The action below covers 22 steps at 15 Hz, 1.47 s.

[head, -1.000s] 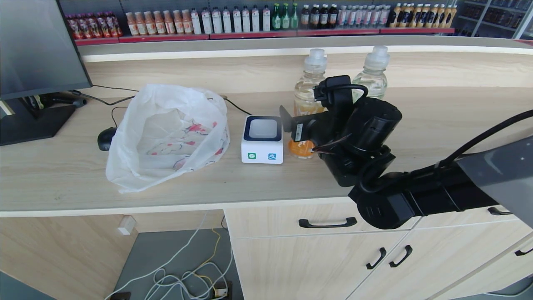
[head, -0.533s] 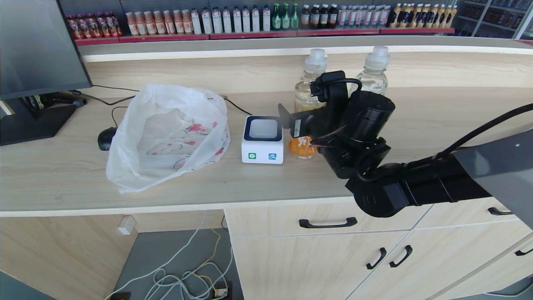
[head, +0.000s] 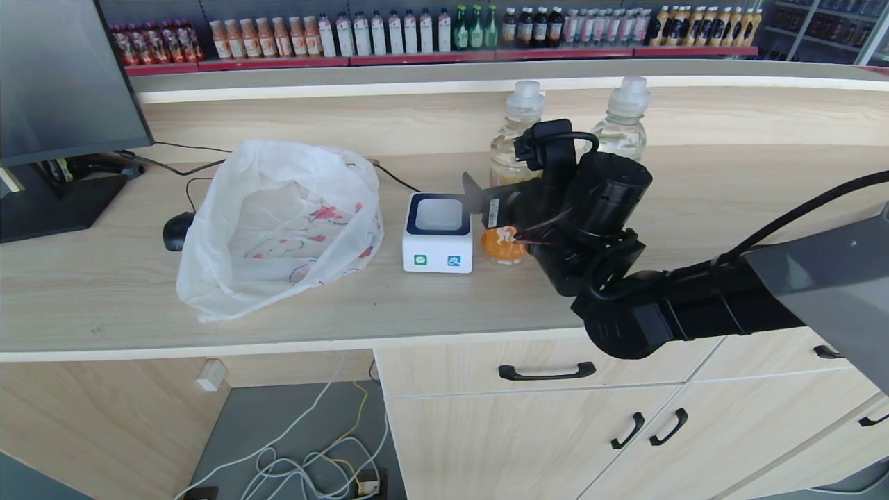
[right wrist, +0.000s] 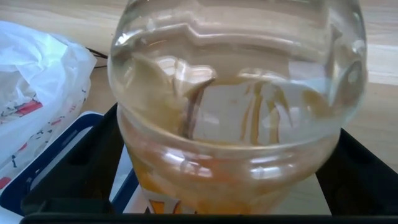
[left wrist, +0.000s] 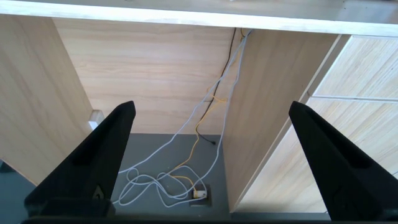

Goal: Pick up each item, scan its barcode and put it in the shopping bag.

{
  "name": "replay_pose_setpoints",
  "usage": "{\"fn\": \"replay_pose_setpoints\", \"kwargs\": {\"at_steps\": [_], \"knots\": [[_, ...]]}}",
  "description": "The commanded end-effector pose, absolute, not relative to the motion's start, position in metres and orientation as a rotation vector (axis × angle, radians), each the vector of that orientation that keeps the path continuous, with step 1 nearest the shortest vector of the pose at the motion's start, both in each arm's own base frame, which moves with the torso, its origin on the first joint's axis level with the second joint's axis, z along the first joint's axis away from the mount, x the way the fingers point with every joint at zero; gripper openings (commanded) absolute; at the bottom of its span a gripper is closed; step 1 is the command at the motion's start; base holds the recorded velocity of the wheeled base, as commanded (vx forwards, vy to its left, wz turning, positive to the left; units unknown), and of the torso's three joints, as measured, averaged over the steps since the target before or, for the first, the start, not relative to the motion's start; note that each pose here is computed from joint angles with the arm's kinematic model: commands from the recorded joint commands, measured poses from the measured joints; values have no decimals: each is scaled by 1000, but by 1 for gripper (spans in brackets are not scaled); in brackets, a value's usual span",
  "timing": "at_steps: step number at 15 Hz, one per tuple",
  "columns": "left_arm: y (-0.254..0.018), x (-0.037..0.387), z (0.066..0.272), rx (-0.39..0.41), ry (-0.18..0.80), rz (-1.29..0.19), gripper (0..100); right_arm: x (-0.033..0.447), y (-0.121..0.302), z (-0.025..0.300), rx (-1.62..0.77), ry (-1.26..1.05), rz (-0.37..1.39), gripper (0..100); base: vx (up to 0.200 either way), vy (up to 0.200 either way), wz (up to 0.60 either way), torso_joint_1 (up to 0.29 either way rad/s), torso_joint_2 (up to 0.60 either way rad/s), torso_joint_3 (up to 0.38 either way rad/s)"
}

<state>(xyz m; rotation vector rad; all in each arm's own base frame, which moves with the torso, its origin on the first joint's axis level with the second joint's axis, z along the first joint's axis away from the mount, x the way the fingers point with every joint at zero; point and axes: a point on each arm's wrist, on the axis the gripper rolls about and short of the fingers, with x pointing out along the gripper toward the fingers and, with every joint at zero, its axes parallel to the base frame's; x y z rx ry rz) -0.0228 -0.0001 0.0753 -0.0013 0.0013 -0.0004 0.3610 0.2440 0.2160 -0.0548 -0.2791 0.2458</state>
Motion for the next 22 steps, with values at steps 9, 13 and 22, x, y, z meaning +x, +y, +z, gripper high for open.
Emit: {"fn": "replay_pose_setpoints", "kwargs": {"at_steps": [9,13,22], "knots": [[0,-23,75,-2,2,0,100,361,244,230,-32,-321,241,0,0,0,0,0,0,0],[0,-23,75,-2,2,0,100,360,242,245,-13,-362,235,0,0,0,0,0,0,0],[0,-23,75,-2,2,0,100,324,220,291,31,-443,226,0,0,0,0,0,0,0]]}}
